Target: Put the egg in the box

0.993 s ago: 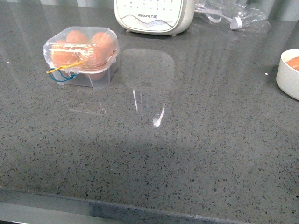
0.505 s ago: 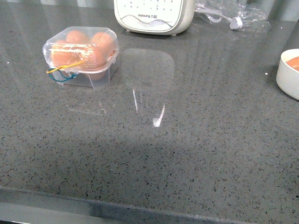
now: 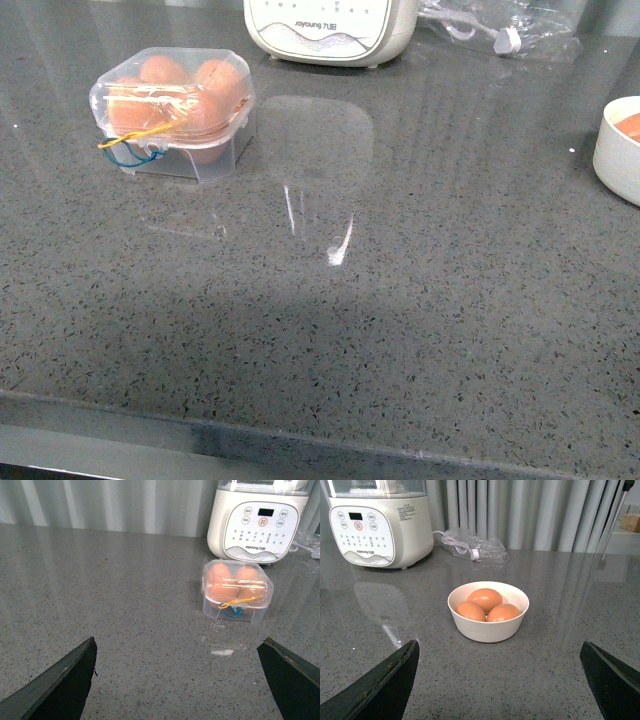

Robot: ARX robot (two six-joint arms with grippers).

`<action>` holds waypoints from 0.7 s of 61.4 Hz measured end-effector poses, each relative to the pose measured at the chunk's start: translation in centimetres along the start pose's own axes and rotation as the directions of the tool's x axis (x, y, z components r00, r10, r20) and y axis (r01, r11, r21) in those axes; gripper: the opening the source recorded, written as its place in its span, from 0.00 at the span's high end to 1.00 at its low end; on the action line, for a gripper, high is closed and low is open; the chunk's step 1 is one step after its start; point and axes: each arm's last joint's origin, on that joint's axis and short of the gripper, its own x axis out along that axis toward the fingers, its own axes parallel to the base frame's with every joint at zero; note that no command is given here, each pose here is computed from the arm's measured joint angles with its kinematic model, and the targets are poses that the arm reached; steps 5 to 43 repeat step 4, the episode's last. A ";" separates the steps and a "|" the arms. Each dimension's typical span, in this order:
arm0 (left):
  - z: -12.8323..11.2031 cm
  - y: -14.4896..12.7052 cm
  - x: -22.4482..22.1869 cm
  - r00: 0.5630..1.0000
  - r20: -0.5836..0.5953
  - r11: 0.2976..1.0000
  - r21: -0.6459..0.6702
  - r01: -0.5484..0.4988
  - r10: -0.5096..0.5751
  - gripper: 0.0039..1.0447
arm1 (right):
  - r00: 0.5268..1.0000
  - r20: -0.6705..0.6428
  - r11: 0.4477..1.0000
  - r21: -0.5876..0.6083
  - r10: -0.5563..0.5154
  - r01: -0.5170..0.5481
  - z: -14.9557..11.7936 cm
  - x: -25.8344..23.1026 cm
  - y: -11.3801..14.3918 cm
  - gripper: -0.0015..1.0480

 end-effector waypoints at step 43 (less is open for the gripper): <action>0.0 0.0 0.0 1.000 0.000 1.000 0.000 0.000 0.000 0.06 | 1.000 0.000 1.000 0.000 0.000 0.000 0.0 0.0 0.0 0.07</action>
